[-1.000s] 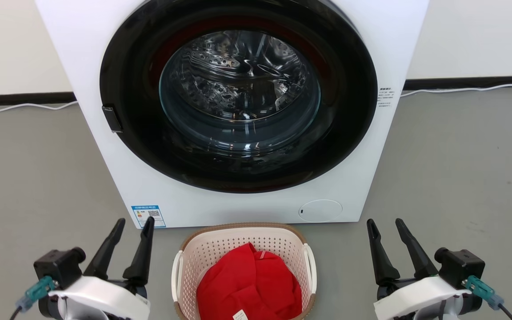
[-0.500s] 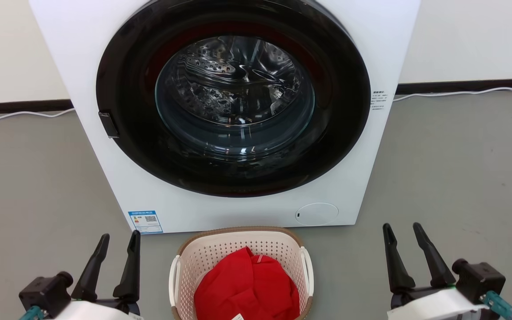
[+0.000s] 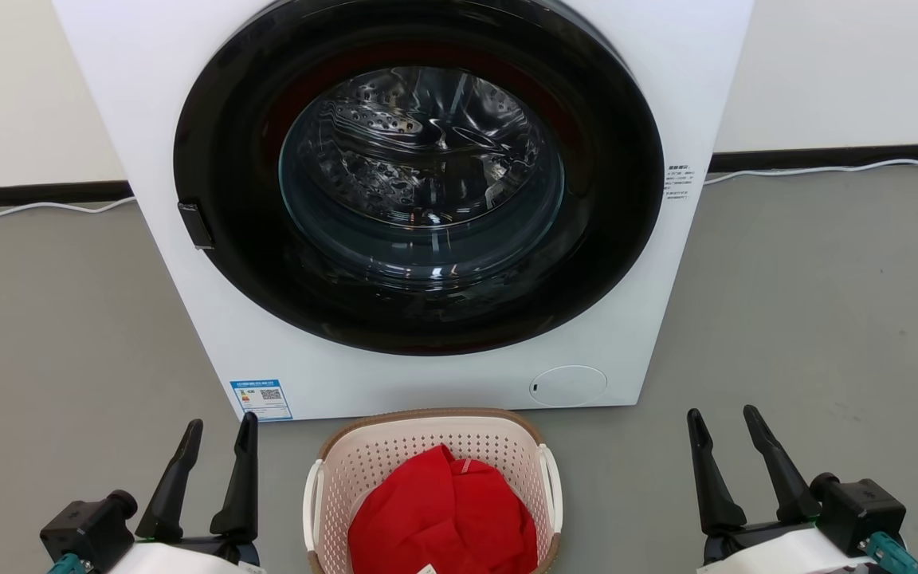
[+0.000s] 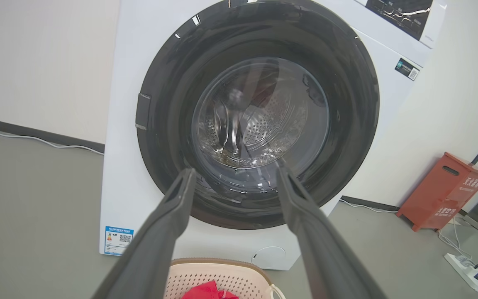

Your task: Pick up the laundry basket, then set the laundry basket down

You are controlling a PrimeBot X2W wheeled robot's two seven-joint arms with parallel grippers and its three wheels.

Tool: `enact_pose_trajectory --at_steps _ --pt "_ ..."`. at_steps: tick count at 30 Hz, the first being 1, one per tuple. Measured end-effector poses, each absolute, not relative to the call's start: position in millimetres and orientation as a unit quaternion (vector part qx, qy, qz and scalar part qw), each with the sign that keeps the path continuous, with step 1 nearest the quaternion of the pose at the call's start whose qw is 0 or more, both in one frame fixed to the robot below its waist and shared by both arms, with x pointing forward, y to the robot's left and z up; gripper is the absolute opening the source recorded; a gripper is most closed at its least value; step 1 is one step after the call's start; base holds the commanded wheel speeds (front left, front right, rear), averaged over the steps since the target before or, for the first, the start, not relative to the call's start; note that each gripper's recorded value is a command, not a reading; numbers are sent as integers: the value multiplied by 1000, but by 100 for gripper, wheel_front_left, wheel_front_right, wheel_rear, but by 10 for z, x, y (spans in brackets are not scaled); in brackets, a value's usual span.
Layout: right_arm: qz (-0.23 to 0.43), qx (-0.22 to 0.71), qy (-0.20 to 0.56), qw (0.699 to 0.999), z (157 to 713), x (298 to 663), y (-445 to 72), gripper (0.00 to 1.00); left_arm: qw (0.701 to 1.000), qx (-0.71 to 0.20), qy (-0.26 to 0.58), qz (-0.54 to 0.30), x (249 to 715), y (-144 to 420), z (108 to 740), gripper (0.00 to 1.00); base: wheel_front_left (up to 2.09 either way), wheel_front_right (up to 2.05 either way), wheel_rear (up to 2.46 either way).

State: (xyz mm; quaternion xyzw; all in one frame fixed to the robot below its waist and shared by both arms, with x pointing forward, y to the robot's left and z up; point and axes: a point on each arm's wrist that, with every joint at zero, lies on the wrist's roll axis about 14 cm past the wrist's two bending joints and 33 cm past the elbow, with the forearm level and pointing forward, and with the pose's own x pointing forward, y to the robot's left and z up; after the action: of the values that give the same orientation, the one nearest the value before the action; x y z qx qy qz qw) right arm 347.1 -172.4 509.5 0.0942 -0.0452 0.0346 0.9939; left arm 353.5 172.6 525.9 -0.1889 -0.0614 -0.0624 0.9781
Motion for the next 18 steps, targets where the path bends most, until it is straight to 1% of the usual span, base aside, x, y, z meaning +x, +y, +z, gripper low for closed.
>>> enact_pose_trajectory --at_steps 18 --pt "30 89 -47 994 5105 3461 -1763 100 978 -189 -49 -69 3482 1686 5174 100 0 0 0"
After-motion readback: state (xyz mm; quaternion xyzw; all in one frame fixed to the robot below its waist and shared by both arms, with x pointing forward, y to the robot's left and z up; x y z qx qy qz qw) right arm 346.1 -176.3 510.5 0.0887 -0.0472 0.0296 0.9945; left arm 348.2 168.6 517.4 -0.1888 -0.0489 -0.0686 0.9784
